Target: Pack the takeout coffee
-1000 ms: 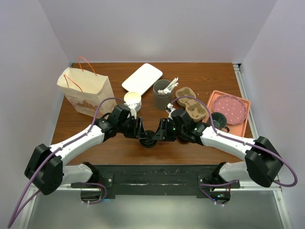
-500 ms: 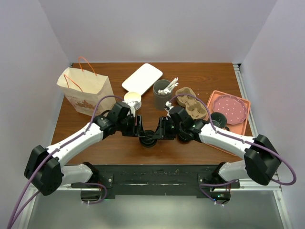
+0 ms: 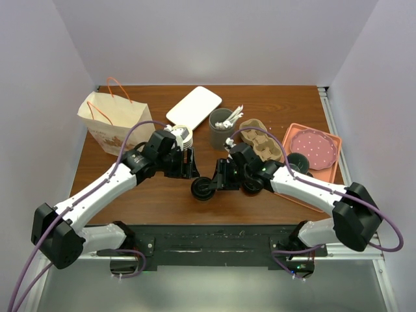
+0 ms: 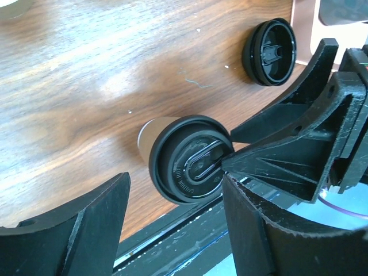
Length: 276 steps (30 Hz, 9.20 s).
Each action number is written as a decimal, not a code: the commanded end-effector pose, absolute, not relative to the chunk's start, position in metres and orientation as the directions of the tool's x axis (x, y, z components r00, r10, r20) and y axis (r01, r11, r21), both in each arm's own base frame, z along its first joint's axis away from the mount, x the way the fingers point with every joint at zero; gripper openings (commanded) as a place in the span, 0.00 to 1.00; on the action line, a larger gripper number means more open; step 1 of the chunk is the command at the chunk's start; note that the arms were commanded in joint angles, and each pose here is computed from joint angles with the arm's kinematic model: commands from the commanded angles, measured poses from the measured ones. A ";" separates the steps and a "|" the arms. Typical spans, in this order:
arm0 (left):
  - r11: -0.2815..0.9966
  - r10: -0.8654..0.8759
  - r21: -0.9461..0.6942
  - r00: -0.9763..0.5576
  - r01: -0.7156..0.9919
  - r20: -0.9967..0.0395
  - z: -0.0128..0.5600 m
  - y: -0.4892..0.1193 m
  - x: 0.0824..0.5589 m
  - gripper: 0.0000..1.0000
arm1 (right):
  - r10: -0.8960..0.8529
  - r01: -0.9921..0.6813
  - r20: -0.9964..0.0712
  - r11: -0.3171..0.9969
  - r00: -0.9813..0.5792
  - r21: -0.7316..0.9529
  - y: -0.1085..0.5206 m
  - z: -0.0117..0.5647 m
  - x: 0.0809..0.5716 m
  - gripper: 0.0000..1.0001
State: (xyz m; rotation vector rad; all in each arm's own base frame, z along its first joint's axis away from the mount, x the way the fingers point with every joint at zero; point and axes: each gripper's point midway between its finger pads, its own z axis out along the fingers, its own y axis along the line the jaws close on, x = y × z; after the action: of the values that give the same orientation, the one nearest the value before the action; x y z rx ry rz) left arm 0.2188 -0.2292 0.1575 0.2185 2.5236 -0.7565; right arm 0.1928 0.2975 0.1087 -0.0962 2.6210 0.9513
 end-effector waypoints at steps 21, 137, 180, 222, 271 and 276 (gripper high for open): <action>0.888 -0.011 -0.362 -0.773 0.284 -0.634 0.190 -0.200 0.232 0.69 | 0.106 -0.144 -0.399 0.824 -0.911 0.548 0.282 0.138 0.205 0.25; 0.981 0.035 -0.145 -0.850 0.130 -0.525 0.266 -0.121 0.224 0.00 | 0.005 -0.281 -0.651 0.899 -0.759 0.335 0.231 0.297 0.225 0.61; 0.696 -0.113 -0.621 -0.798 0.362 -0.592 0.333 -0.263 0.231 0.62 | 0.163 -0.233 -0.674 0.859 -0.721 0.457 0.224 0.304 0.234 0.61; 0.996 -0.065 -0.086 -0.655 0.000 -0.753 0.297 -0.080 0.237 0.75 | 0.786 0.809 -0.415 0.562 -0.458 0.171 0.062 0.178 0.403 0.61; 0.998 -0.052 -0.070 -0.689 -0.002 -0.723 0.278 -0.074 0.222 0.71 | 0.843 0.863 -0.359 0.479 -0.400 0.163 0.092 0.088 0.424 0.57; 0.998 -0.052 -0.066 -0.687 -0.006 -0.725 0.279 -0.073 0.223 0.71 | 0.849 0.869 -0.351 0.469 -0.395 0.159 0.092 0.084 0.422 0.56</action>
State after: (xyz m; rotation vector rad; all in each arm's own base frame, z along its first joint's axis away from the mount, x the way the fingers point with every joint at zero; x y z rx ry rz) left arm 0.2189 -0.0751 0.2743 -0.0370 2.3569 -0.0820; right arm 0.4205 0.0927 0.0820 1.4046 2.3845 -0.0697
